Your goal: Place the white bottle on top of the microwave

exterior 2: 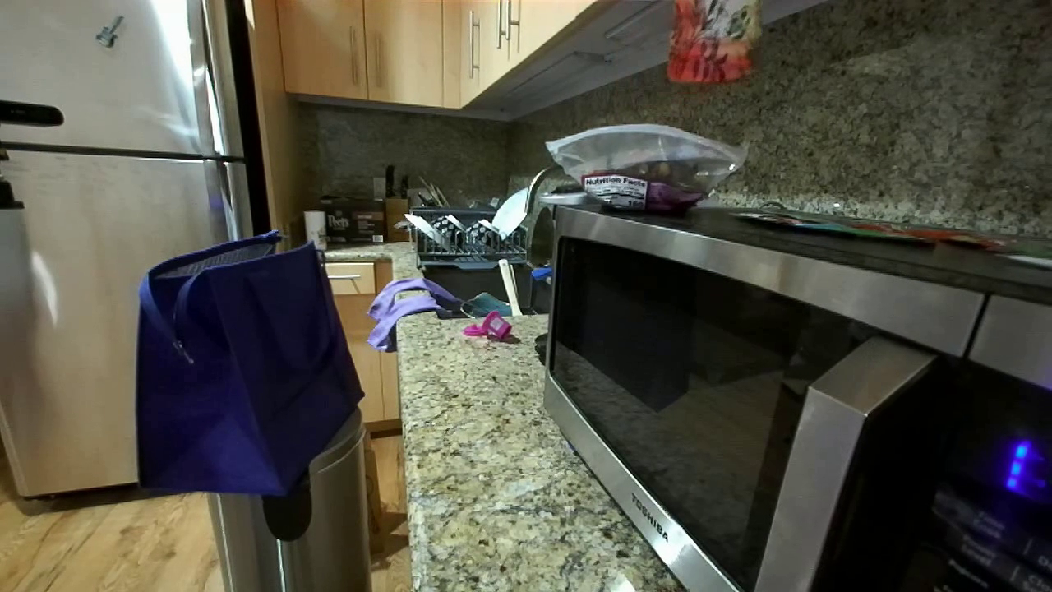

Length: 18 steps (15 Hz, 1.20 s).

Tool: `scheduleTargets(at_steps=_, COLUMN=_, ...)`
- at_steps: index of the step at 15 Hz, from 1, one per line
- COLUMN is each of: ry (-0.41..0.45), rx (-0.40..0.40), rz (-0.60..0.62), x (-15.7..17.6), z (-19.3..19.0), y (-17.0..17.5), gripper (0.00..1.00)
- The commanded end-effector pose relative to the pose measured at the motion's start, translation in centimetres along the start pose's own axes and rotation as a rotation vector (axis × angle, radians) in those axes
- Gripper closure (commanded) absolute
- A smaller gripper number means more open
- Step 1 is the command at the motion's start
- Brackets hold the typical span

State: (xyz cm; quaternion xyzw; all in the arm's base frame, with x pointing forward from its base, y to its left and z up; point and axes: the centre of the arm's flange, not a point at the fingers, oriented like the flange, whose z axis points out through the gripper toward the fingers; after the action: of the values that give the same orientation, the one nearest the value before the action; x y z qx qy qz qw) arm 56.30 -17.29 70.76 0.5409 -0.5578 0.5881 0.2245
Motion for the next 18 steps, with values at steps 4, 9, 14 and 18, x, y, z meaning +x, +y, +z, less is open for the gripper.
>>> scheduleTargets(at_steps=4, ry=0.289, rx=-0.153, rz=-0.109, x=1.1, z=4.3, y=-0.4, gripper=0.89)
scheduleTargets(at_steps=9, ry=0.257, rx=-0.258, rz=-0.268, x=-2.5, z=7.8, y=0.8, gripper=0.89)
scheduleTargets(at_steps=14, ry=0.225, rx=-0.3, rz=-0.308, x=-6.8, z=11.1, y=2.6, gripper=0.89)
scheduleTargets(at_steps=18, ry=0.202, rx=-0.334, rz=-0.33, x=-8.9, z=13.0, y=4.1, gripper=0.89)
